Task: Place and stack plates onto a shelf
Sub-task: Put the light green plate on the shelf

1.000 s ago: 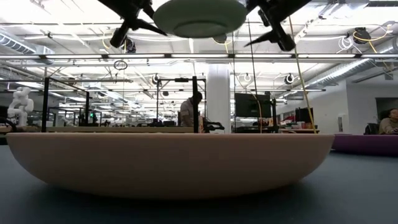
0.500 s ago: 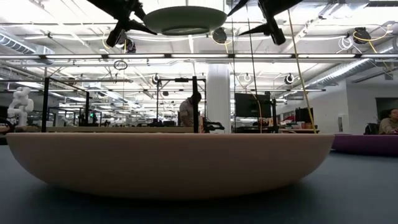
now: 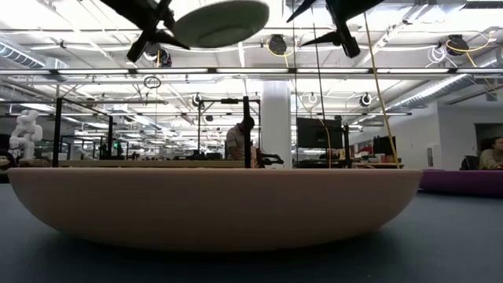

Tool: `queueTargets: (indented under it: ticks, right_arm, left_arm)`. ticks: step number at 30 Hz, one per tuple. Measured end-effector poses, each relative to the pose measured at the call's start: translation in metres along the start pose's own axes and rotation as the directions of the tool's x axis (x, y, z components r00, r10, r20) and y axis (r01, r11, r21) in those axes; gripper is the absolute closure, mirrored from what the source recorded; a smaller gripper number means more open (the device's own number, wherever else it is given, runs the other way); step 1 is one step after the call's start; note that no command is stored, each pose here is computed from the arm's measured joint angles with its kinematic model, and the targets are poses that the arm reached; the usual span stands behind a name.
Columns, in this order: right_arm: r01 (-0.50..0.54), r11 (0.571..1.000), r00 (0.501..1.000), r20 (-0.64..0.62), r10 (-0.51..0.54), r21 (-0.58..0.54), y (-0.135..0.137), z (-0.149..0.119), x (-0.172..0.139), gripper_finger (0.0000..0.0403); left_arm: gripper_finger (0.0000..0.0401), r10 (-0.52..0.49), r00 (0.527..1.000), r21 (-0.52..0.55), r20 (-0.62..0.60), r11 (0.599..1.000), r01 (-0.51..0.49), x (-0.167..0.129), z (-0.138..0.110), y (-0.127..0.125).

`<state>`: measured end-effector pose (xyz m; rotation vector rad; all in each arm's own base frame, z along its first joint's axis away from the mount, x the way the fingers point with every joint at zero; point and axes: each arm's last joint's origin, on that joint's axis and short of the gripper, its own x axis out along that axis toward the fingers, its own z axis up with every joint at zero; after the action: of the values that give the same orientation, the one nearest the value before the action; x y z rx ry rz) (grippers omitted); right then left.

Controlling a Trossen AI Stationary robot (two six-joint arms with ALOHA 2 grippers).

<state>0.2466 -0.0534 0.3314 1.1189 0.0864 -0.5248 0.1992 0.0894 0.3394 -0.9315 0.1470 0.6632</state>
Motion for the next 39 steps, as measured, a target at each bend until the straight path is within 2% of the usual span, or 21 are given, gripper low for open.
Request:
queueTargets:
  ticks: [8, 18, 28, 33, 39]
  right_arm:
    - [-0.004, 1.000, 1.000, -0.004, 0.004, -0.014, 0.000, 0.000, 0.000, 0.0165]
    - [0.000, 1.000, 0.999, -0.053, -0.001, -0.026, -0.001, -0.002, 0.000, 0.0165]
    - [0.029, 0.999, 0.997, -0.073, -0.031, -0.022, -0.004, -0.004, 0.000, 0.0165]
    - [0.054, 0.998, 0.998, -0.027, -0.054, -0.024, -0.005, -0.003, 0.000, 0.0165]
    - [0.074, 0.997, 0.997, 0.011, -0.074, -0.017, -0.008, 0.004, 0.001, 0.0165]
  left_arm:
    - [0.0379, 0.205, 0.978, 0.011, -0.035, 0.979, -0.205, 0.000, 0.002, 0.025]
    - [0.0378, 0.419, 0.906, 0.053, -0.057, 0.908, -0.416, -0.005, 0.006, 0.050]
    - [0.0378, 0.525, 0.849, 0.075, -0.053, 0.850, -0.521, -0.009, 0.017, 0.070]
    - [0.0377, 0.570, 0.820, 0.094, -0.055, 0.820, -0.564, -0.012, 0.021, 0.080]
    - [0.0377, 0.637, 0.764, 0.022, -0.102, 0.770, -0.638, -0.009, 0.011, 0.102]
